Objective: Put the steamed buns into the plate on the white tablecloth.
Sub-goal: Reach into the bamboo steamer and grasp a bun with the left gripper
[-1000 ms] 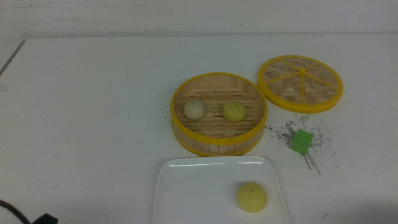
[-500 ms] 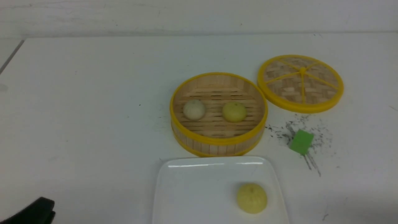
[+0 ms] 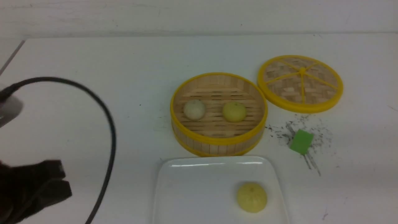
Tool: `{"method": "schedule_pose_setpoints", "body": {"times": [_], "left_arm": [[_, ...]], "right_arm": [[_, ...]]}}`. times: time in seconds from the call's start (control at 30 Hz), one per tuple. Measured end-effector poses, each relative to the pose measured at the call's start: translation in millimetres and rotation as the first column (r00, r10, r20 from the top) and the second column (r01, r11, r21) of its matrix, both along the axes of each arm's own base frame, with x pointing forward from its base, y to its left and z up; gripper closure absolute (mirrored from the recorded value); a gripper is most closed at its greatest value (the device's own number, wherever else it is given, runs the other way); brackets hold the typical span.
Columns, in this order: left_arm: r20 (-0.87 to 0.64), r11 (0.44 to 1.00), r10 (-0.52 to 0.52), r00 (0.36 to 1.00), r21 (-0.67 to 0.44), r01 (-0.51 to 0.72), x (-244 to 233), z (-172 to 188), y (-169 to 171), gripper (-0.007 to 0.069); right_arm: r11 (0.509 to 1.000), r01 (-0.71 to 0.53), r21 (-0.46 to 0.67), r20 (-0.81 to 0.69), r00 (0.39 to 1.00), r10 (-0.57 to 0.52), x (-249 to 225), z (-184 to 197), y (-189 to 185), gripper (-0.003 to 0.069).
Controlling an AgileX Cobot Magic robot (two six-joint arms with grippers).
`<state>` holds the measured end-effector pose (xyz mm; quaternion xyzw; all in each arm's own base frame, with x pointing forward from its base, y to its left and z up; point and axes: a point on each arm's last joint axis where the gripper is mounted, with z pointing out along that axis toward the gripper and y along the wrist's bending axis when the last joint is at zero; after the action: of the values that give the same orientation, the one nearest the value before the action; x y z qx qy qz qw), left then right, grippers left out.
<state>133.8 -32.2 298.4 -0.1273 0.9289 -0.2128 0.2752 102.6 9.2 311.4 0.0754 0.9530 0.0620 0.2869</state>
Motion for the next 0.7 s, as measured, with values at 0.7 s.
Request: {"method": "schedule_pose_setpoints", "body": {"times": [0.7], "left_arm": [[-0.326, 0.804, -0.479, 0.815, 0.210, 0.556, 250.1, -24.6, -148.1, 0.0383]], "right_arm": [[0.925, -0.346, 0.156, -0.151, 0.917, 0.368, 59.0, -21.1, 28.9, 0.0651]]}}
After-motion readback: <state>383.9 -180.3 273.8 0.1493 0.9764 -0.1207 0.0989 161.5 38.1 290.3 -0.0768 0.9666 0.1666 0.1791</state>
